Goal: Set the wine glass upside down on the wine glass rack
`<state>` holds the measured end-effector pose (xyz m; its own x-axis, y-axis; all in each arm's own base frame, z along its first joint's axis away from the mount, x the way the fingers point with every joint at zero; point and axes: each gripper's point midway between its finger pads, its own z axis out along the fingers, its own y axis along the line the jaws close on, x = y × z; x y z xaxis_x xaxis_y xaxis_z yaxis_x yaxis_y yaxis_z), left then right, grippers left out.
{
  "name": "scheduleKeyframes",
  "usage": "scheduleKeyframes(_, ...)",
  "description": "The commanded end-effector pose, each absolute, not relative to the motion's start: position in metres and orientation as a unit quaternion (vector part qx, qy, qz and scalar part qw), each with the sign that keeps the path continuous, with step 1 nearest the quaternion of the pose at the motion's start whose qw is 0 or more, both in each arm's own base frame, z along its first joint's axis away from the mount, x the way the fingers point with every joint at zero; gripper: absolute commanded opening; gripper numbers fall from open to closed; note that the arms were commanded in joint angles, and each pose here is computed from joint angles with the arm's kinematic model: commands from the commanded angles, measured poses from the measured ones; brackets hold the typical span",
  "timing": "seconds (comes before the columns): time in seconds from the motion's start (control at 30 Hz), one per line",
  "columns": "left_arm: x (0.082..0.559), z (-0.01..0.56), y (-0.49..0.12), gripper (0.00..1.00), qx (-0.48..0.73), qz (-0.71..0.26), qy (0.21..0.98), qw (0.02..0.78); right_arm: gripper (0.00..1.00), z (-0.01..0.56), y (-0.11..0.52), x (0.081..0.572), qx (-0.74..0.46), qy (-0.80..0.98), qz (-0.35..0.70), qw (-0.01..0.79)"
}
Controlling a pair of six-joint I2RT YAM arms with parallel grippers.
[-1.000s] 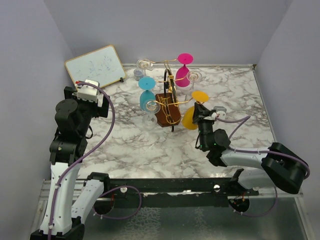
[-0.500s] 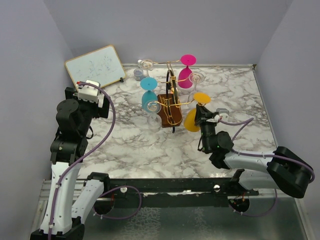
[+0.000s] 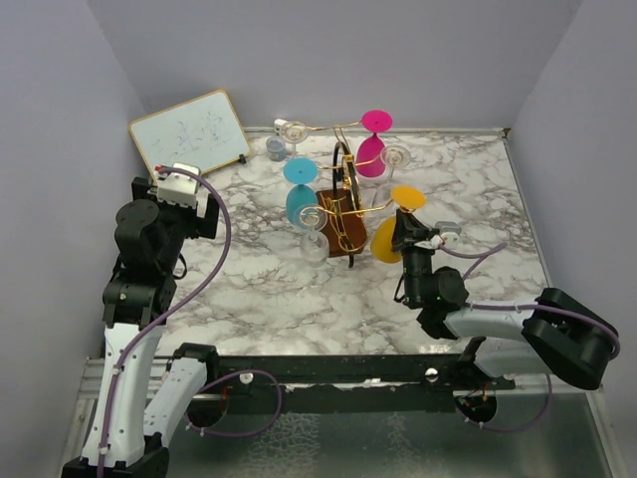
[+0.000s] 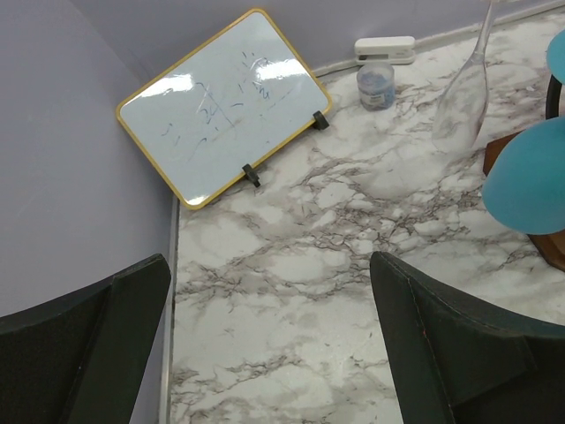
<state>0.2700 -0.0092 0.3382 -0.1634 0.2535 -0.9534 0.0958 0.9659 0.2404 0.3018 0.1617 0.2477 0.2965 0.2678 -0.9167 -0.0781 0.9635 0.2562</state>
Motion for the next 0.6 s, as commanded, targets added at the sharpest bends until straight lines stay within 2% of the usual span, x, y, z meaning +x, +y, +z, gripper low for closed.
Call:
scheduleKeyframes(0.0,0.267,0.343,-0.012,0.99,0.115,0.051,0.751,0.648,0.01,0.256,0.14,0.297,0.078,0.557,0.058,0.825)
scheduleKeyframes(0.27,0.266,0.343,-0.011,0.99,0.12,0.057,0.75,0.648,0.01,0.255,0.145,0.286,-0.012,0.522,0.029,0.853)
scheduleKeyframes(0.57,0.267,0.339,-0.01,0.99,0.121,0.06,0.753,0.644,0.01,0.257,0.158,0.278,-0.053,0.503,0.066,0.86)
